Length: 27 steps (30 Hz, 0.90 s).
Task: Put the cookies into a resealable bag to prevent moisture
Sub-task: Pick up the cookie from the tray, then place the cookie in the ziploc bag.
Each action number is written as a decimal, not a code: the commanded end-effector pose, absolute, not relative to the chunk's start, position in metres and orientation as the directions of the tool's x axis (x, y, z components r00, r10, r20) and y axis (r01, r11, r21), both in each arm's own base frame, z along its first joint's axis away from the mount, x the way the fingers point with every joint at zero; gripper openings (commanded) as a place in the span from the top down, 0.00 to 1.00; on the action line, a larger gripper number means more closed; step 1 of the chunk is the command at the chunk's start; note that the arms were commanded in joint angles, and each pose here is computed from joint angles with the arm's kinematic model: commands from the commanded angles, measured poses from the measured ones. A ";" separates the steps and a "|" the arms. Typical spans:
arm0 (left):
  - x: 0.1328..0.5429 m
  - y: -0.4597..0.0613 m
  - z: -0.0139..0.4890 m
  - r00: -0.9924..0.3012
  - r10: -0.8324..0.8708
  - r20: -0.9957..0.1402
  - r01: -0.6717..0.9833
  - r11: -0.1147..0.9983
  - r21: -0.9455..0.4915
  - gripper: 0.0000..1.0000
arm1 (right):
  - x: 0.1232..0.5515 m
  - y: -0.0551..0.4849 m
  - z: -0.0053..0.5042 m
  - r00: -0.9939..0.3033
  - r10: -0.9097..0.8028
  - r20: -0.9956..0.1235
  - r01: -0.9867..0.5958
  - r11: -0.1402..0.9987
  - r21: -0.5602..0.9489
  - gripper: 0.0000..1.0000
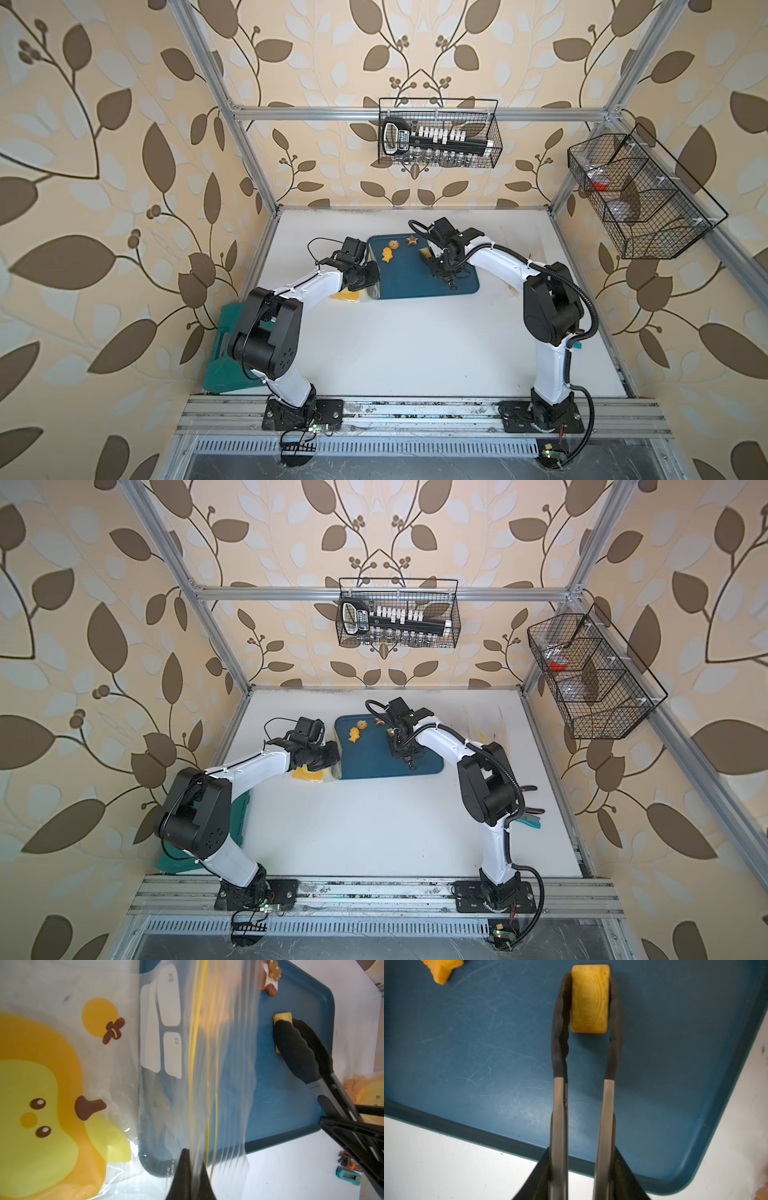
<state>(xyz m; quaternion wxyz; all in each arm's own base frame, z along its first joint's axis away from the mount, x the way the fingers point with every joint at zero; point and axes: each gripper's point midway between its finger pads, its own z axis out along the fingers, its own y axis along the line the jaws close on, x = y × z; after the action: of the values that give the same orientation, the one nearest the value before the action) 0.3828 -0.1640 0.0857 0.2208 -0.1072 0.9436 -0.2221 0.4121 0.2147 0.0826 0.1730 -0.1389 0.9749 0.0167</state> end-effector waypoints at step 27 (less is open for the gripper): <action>0.396 -0.187 0.086 -0.913 -0.270 -0.306 -0.069 0.841 -0.536 1.00 | 0.326 0.310 0.175 -0.750 -0.352 -0.560 -0.568 0.776 0.273 0.69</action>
<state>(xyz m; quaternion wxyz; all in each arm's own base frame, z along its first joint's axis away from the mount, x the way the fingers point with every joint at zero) 0.3887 -0.1809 0.0750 0.1823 -0.0992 0.9459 -0.2495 0.3277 0.2989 0.1666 0.2408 -0.2418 0.9204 0.1907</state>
